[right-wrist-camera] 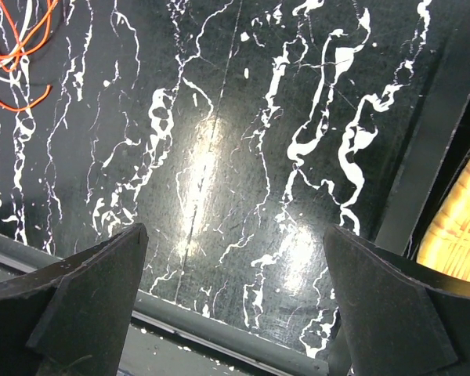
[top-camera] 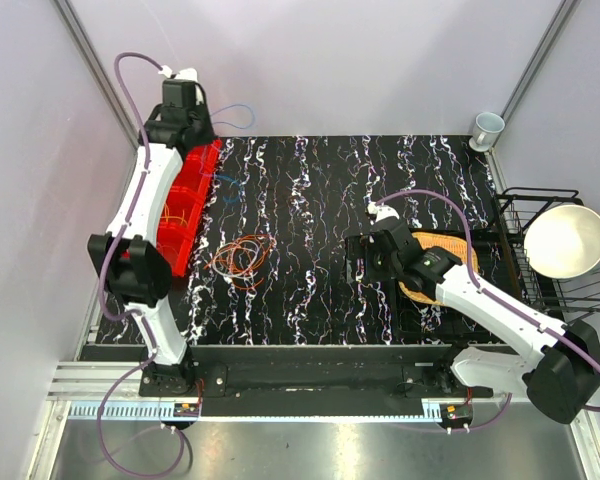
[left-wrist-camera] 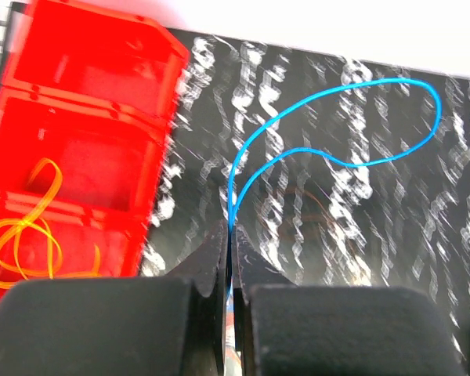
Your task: Untangle the cables
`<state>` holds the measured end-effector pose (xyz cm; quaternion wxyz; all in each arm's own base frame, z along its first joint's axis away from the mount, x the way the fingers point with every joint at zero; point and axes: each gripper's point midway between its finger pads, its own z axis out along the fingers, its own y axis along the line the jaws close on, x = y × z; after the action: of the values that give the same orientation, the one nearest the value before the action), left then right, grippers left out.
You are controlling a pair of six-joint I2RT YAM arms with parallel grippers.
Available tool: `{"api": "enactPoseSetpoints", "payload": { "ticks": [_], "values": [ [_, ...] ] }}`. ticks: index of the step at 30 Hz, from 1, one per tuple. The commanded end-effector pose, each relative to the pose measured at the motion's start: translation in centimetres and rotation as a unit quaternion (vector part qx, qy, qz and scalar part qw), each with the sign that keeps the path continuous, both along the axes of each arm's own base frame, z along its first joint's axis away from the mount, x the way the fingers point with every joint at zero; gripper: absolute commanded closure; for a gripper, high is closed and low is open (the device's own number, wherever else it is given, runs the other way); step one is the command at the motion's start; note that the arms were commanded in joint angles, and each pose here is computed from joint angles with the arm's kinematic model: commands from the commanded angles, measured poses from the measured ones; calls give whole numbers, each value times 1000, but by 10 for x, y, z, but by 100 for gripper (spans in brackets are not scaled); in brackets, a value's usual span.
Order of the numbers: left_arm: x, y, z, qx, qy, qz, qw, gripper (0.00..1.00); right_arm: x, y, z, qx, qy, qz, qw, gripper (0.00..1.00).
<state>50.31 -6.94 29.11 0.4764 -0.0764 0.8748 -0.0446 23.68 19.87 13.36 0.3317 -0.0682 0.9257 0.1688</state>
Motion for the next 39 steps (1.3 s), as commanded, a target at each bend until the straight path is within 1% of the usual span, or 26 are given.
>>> {"api": "enactPoseSetpoints", "payload": {
  "ticks": [1,6,10,11,13,14,17,19,21,27,30,31,32,35,39],
  "values": [
    [46,16,25,-17,-80,-23,996,100,2,5,10,18,-15,9,1000,0],
    [73,28,27,-17,-119,-42,992,100,2,6,9,19,-14,10,1000,0],
    [89,46,20,-18,-142,-36,989,100,2,8,9,21,-12,13,1000,0],
    [94,41,19,-25,-153,-48,987,100,2,7,7,19,-10,13,1000,0],
    [99,63,8,-31,-151,-39,987,100,1,9,6,19,-6,17,1000,0],
    [103,62,3,-38,-152,-51,986,100,1,9,5,19,-5,15,1000,0],
    [108,73,-14,-42,-139,-52,988,100,1,10,4,19,-3,18,1000,0],
    [107,82,-28,-39,-129,-47,990,100,2,10,4,18,-2,19,1000,0],
    [108,85,-32,-39,-133,-47,989,100,2,11,2,17,1,20,1000,1],
    [112,104,-52,-29,-116,-31,992,100,0,14,-3,16,11,26,999,0],
    [107,118,-58,-15,-112,-7,994,100,1,14,-5,14,13,25,1000,0],
    [105,121,-53,-5,-118,-4,993,100,2,14,-5,14,13,24,1000,0],
    [102,126,-62,5,-108,7,994,100,2,14,-5,13,13,25,1000,0],
    [97,136,-70,28,-100,22,994,100,2,14,-4,15,11,24,1000,0],
    [87,143,-88,34,-88,42,995,100,1,14,-4,15,13,25,999,0]
  ]
}}
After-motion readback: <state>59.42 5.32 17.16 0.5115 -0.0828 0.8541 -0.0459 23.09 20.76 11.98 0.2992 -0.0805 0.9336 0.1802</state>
